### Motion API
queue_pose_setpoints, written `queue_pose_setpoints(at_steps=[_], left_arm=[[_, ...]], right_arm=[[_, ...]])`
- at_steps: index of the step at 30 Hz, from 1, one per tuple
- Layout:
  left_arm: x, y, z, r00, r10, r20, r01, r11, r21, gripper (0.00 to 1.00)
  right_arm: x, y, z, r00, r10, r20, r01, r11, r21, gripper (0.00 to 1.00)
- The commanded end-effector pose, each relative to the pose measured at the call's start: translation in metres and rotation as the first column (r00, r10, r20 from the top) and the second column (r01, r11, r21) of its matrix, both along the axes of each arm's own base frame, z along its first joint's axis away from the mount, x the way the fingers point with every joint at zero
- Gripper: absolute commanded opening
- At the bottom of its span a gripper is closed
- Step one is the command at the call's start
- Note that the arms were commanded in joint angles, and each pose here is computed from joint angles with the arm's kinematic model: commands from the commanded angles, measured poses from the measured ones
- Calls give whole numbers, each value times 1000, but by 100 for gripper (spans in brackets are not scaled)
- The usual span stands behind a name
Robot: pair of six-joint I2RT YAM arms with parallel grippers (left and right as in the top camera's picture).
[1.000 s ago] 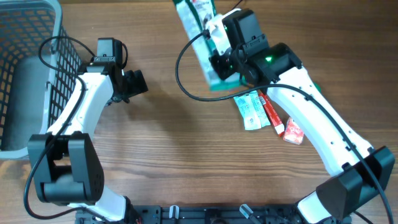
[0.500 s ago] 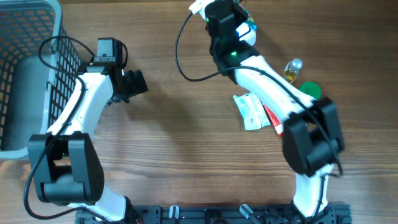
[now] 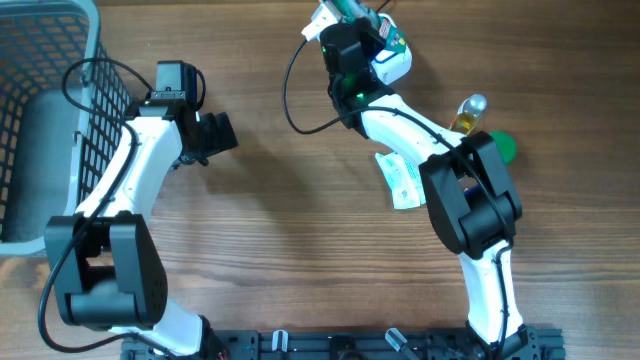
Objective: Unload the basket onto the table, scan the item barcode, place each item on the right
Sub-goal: 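Lift the gloves packet up to the white scanner with the right gripper, then lower the gloves packet onto the table center and open the right gripper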
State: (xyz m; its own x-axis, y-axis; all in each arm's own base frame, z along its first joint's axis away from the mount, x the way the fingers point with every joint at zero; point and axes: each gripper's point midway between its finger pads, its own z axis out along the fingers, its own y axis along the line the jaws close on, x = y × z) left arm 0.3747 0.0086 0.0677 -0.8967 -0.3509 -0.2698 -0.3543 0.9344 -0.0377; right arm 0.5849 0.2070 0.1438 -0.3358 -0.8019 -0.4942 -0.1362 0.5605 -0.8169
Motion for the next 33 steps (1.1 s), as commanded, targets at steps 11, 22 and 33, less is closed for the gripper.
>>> queue_pose_setpoints(at_steps=[11,22,33], left_arm=[[2,3,3,1000,4,8,-4,1000,13,100],[2,3,3,1000,3,8,-3,1000,13,100],[2,3,3,1000,4,8,-4,1000,13,100]], right_arm=[[0,-5,6,996,-88,24,78,958,277,4],[-116,12,122,968,99,-230,106,670,735,4],[-278,24,-26,426,321,-846,605,595,530,9]])
